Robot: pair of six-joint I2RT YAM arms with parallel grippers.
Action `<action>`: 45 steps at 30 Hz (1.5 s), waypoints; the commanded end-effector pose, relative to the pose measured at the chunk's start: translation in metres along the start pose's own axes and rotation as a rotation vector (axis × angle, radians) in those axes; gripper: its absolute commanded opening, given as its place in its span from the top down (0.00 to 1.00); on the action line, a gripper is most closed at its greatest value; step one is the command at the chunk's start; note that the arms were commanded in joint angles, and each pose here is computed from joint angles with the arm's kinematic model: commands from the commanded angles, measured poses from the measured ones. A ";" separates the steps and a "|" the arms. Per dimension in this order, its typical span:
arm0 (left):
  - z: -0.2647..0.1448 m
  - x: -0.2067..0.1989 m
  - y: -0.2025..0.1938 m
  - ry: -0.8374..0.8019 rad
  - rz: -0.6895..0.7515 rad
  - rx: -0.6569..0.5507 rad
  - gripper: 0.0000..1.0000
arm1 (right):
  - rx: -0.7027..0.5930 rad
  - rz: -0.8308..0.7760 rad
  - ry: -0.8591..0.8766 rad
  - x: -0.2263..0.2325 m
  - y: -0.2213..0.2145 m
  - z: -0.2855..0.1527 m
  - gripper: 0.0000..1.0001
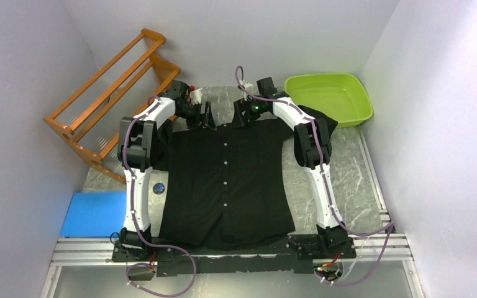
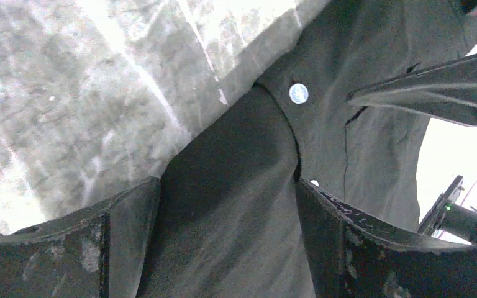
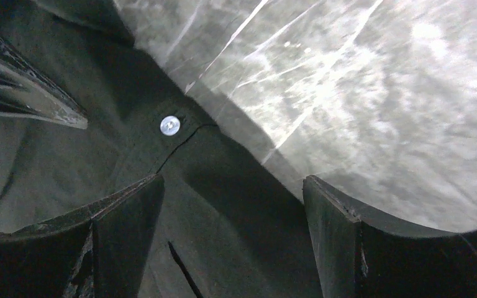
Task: Pin the brooch onto the clothing
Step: Flatten out the clothes at the center of the board.
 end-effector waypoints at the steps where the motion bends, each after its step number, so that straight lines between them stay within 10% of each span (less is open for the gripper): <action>1: -0.002 -0.012 0.005 -0.107 0.082 -0.009 0.19 | 0.008 -0.057 0.141 0.015 0.003 0.001 0.16; 6: -0.003 -0.009 0.006 -0.065 0.089 -0.013 0.47 | 0.043 -0.075 0.126 0.016 -0.006 0.010 0.25; 14: -0.035 -0.027 0.025 0.045 0.138 -0.080 0.97 | -0.042 -0.129 0.074 0.036 0.018 -0.015 1.00; 22: -0.095 -0.080 0.013 0.235 0.193 -0.233 0.98 | -0.219 -0.179 0.008 0.106 0.026 -0.097 1.00; 28: -0.107 -0.100 -0.052 0.246 0.133 -0.266 0.96 | -0.210 -0.090 0.135 0.160 -0.059 -0.117 0.97; 36: -0.131 -0.126 -0.122 0.185 0.144 -0.230 0.94 | -0.032 -0.013 0.229 0.185 -0.138 -0.123 0.55; 40: -0.142 -0.136 -0.127 0.197 0.134 -0.288 0.79 | -0.065 -0.036 0.240 0.190 -0.121 -0.125 0.36; 45: -0.158 -0.143 -0.130 0.220 0.158 -0.360 0.27 | -0.133 -0.053 0.255 0.195 -0.092 -0.122 0.25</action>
Point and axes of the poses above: each gripper's point midway between its finger pads, its own z axis out along the fingers, its own x axis along the line the jaws close on, y = z × x, the point moved 8 cm from there along -z, back along the fingers, and after that the axes turned 7 degrees about z, right-handed, at the moved point
